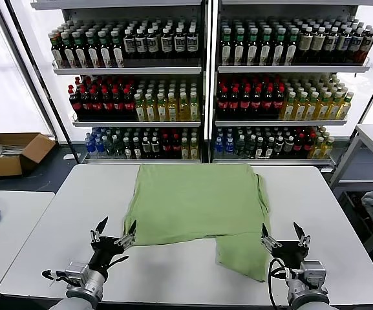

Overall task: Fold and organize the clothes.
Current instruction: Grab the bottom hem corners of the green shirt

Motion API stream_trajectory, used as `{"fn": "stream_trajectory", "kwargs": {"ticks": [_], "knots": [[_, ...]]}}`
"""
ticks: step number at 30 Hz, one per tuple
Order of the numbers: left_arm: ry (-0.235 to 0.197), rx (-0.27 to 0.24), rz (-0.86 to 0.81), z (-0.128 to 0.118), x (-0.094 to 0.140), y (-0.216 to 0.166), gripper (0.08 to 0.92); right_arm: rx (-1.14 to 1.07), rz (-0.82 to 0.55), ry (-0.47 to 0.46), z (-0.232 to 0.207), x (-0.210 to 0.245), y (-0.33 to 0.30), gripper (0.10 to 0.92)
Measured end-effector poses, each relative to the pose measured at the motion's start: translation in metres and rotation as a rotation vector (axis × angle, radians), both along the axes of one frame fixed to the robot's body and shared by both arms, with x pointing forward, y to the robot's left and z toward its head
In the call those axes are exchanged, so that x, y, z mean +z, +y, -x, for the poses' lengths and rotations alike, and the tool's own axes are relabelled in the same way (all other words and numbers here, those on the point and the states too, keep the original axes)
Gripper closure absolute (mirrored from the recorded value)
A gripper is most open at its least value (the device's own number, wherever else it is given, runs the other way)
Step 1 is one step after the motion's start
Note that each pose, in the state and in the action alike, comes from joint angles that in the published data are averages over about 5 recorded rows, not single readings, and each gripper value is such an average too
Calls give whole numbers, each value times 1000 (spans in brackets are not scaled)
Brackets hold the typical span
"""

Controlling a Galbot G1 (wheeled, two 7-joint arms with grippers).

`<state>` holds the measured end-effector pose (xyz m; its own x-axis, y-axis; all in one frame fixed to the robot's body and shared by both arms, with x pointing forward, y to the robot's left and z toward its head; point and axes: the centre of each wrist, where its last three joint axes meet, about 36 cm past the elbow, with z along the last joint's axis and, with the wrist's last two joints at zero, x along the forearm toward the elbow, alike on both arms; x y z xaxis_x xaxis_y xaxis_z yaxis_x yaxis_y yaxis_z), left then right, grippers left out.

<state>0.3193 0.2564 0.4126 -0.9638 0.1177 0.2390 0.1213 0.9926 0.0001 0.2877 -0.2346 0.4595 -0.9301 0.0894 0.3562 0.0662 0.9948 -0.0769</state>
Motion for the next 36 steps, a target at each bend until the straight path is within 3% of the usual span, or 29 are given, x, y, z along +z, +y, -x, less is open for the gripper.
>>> {"fn": "stream_trajectory", "kwargs": {"ticks": [15, 36], "knots": [[115, -23, -12, -4, -7, 2, 177, -12, -40, 105, 12, -14, 14, 200], [193, -22, -37, -12, -25, 9, 177, -13, -35, 183, 17, -39, 50, 200]]}}
